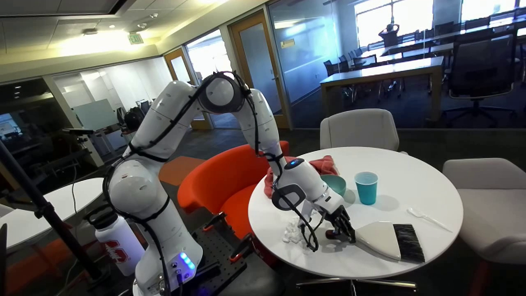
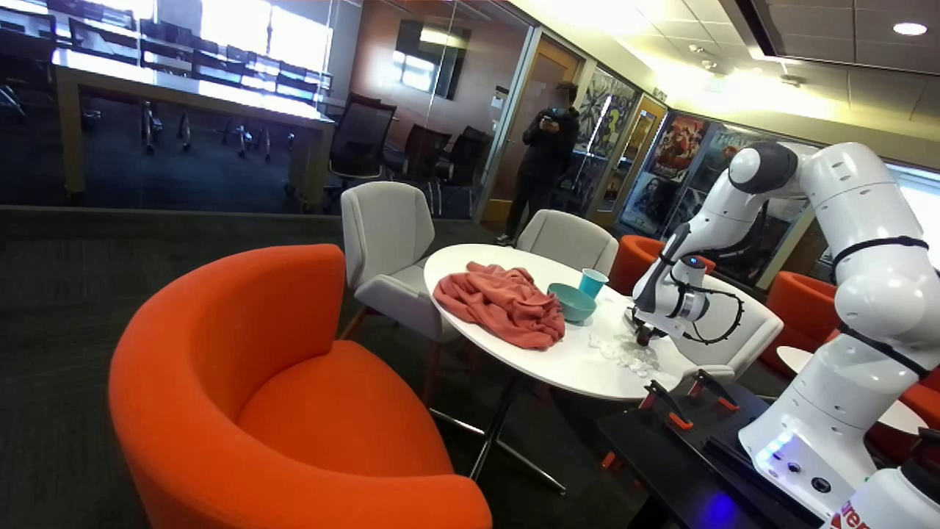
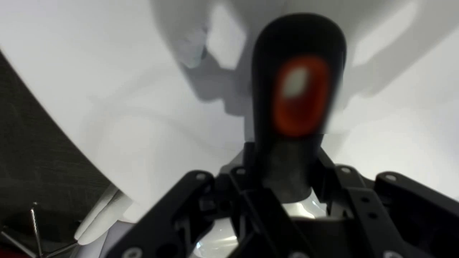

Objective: Use the brush to sweep the papers on the table

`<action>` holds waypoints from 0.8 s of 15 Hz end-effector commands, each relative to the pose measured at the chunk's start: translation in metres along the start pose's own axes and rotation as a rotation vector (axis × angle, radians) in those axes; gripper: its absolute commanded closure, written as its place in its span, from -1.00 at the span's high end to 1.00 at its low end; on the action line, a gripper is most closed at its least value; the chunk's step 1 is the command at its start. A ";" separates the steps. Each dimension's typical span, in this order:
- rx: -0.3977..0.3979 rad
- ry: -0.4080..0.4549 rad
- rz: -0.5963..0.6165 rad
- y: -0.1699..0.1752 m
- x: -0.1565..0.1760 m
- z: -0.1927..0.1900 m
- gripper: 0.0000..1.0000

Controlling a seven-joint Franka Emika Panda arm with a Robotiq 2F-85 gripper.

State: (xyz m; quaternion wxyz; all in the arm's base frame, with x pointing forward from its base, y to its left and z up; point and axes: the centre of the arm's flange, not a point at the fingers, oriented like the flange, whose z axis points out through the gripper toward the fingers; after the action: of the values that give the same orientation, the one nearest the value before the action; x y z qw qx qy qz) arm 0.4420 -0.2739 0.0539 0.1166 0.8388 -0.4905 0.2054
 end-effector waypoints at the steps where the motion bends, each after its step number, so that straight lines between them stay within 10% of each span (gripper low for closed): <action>1: 0.018 -0.034 0.009 0.014 0.007 -0.046 -0.73; 7: -0.036 -0.154 0.047 0.035 0.023 -0.070 -0.73; 12: 0.071 -0.314 0.095 0.039 0.032 -0.096 -0.73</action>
State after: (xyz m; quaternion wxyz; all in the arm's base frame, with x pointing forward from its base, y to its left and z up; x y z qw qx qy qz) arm 0.4122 -0.2816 0.1194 0.0550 0.8370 -0.5324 0.1137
